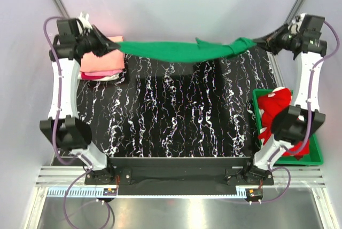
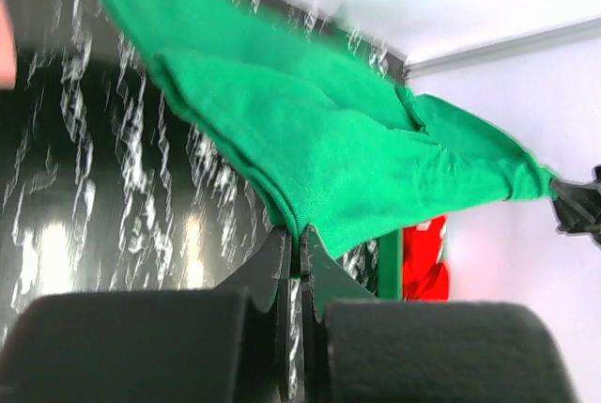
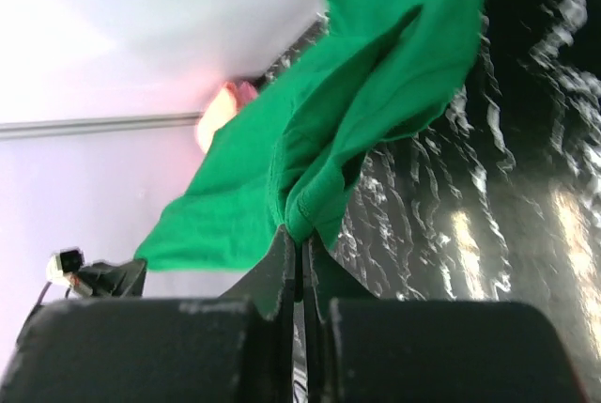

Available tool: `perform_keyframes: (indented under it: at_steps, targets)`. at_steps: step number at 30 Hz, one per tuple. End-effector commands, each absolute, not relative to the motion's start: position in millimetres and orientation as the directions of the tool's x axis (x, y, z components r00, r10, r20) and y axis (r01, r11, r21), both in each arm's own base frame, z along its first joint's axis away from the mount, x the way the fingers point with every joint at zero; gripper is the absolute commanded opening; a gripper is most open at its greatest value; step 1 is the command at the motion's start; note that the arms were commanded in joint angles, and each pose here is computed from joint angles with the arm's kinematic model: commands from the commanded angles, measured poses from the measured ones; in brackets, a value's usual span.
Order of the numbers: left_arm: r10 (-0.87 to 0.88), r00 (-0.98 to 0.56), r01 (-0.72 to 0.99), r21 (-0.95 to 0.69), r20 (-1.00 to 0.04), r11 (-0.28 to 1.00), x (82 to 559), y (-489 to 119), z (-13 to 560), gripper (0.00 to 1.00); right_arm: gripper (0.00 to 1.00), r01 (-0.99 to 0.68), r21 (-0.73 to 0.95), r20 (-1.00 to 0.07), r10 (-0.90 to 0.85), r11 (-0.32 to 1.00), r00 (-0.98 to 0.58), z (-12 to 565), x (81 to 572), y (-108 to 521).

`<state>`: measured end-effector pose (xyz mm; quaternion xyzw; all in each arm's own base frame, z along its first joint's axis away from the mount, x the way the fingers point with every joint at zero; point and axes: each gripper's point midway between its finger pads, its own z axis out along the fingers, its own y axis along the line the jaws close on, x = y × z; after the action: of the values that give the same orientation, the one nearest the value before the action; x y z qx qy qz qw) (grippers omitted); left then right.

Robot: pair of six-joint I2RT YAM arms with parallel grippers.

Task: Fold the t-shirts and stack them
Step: Fold the tshirt

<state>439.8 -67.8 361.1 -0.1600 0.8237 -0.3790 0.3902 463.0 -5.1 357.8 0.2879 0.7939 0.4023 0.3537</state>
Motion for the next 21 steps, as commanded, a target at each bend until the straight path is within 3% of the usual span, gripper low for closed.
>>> perform_keyframes:
  at_steps: [1, 2, 4, 5, 6, 7, 8, 9, 10, 12, 17, 21]
  targets:
    - [-0.501, -0.656, 0.087, -0.716, -0.564, 0.693, 415, -67, 335, 0.01, 0.0, 0.199, 0.801, -0.387, 0.741, 0.565, -0.548, 322, 445, -20]
    - [-0.489, -0.721, 0.014, -0.716, -0.491, 0.698, 402, -68, 284, 0.02, 0.0, 0.289, 0.784, -0.324, 0.76, 0.549, -0.564, 279, 437, -23]
    - [-0.486, -0.758, -0.055, -0.699, -0.435, 0.713, 381, -66, 244, 0.04, 0.0, 0.376, 0.75, -0.278, 0.775, 0.544, -0.567, 241, 421, -27]
    - [-0.482, -0.801, -0.125, -0.689, -0.354, 0.714, 360, -67, 200, 0.05, 0.0, 0.475, 0.702, -0.214, 0.793, 0.531, -0.57, 198, 404, -29]
    - [-0.487, -0.806, -0.168, -0.659, -0.336, 0.733, 346, -63, 180, 0.07, 0.04, 0.521, 0.672, -0.189, 0.802, 0.527, -0.566, 178, 394, -29]
    - [-0.49, -0.815, -0.21, -0.632, -0.308, 0.746, 334, -60, 160, 0.14, 0.15, 0.567, 0.64, -0.157, 0.81, 0.519, -0.564, 158, 384, -30]
    - [-0.494, -0.823, -0.25, -0.601, -0.281, 0.759, 322, -55, 142, 0.2, 0.42, 0.625, 0.595, -0.097, 0.817, 0.505, -0.568, 127, 365, -28]
    - [-0.511, -0.832, -0.332, -0.545, -0.214, 0.77, 300, -50, 110, 0.32, 0.52, 0.648, 0.567, -0.082, 0.817, 0.509, -0.571, 114, 358, -29]
    - [-0.52, -0.837, -0.373, -0.517, -0.17, 0.771, 287, -47, 97, 0.6, 0.63, 0.679, 0.533, -0.061, 0.823, 0.506, -0.565, 101, 351, -33]
    - [-0.529, -0.842, -0.417, -0.499, -0.101, 0.759, 265, -50, 78, 0.77, 0.73, 0.701, 0.505, -0.063, 0.831, 0.504, -0.552, 93, 346, -40]
    - [-0.538, -0.828, -0.39, -0.525, -0.159, 0.756, 261, -52, 91, 0.88, 0.76, 0.688, 0.49, -0.187, 0.835, 0.535, -0.517, 131, 357, -59]
    - [-0.548, -0.799, -0.377, -0.506, -0.246, 0.776, 274, -42, 108, 0.87, 0.77, 0.627, 0.541, -0.213, 0.813, 0.56, -0.542, 149, 357, -45]
